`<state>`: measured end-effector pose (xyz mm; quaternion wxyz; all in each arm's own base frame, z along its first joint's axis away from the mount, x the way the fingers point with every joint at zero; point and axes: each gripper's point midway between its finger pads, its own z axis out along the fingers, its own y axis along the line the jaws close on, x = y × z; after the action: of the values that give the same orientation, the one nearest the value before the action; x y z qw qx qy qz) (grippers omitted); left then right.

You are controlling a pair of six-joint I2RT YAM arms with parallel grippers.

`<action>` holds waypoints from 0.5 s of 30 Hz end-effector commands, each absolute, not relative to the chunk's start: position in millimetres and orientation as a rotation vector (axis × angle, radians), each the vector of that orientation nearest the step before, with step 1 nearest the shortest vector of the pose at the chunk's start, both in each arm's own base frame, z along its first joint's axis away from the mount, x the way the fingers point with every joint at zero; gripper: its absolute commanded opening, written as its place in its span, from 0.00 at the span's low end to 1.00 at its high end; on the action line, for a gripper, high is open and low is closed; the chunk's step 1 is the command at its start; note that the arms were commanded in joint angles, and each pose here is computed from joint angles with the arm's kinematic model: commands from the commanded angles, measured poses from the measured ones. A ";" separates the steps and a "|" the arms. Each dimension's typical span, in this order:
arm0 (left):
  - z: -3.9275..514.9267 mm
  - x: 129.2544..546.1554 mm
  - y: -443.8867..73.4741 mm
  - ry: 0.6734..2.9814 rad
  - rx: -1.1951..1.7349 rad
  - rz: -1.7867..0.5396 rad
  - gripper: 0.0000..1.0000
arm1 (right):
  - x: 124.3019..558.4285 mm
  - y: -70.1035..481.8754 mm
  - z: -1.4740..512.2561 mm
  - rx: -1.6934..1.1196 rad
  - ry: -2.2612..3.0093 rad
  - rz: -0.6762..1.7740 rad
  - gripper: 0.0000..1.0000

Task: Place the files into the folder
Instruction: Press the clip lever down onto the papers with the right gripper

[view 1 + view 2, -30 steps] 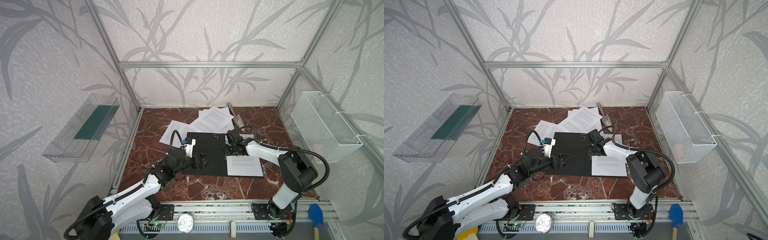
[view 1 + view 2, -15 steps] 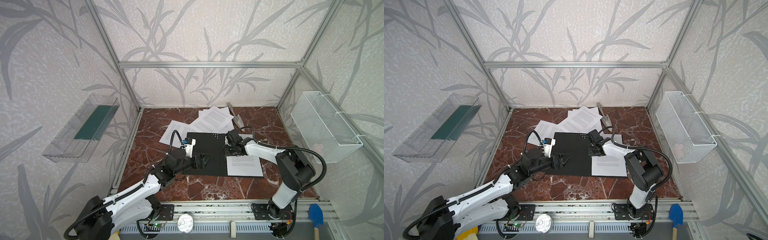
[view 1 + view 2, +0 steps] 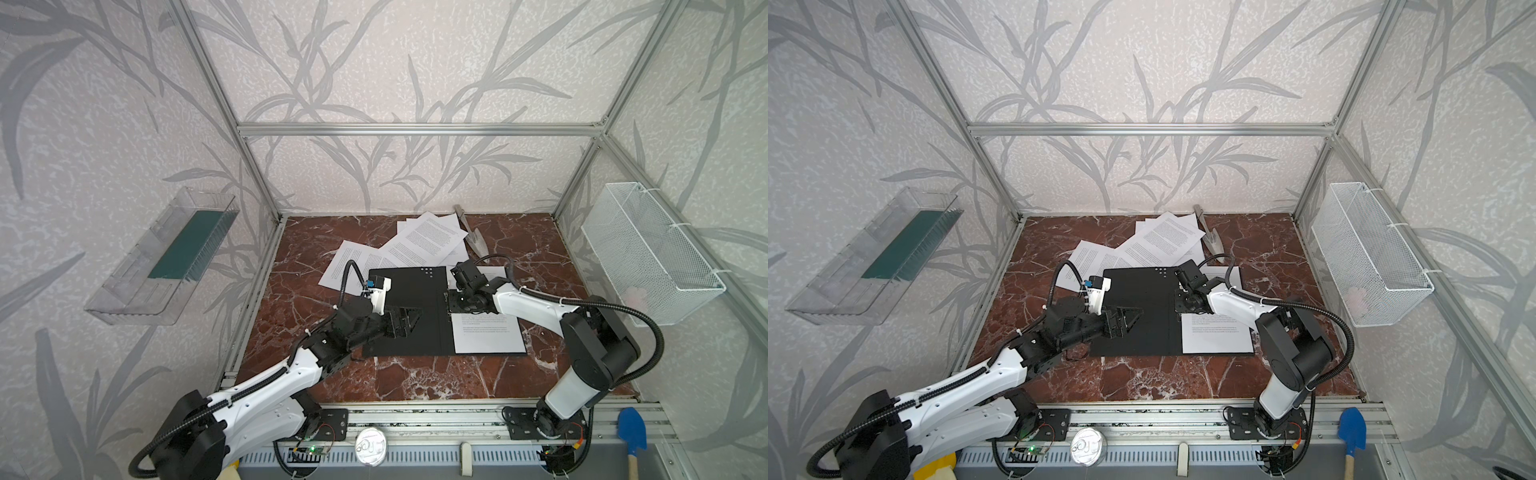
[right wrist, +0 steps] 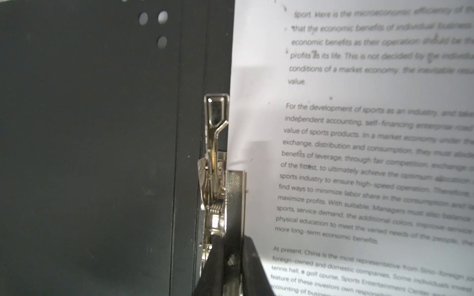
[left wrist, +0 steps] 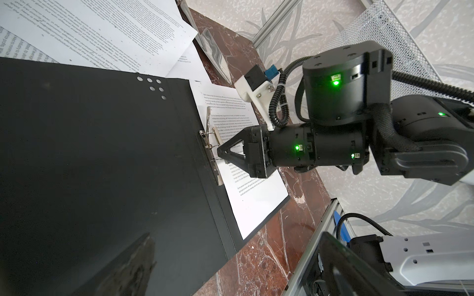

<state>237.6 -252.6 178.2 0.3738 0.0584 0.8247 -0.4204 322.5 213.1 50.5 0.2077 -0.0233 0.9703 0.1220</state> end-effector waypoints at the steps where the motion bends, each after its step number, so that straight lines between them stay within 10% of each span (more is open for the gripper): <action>1: 192.4 242.9 -253.9 2.077 0.156 -1.059 0.99 | 316.0 225.3 63.7 -0.054 2.667 0.403 0.12; 15: 191.6 244.2 -250.1 2.081 0.142 -1.034 0.99 | 292.2 245.3 58.6 -0.044 2.675 0.423 0.11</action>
<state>240.1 -248.9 175.0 0.3770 0.0513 0.8295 -0.4088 288.8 237.6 42.5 0.1892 -0.0244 0.9724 0.1342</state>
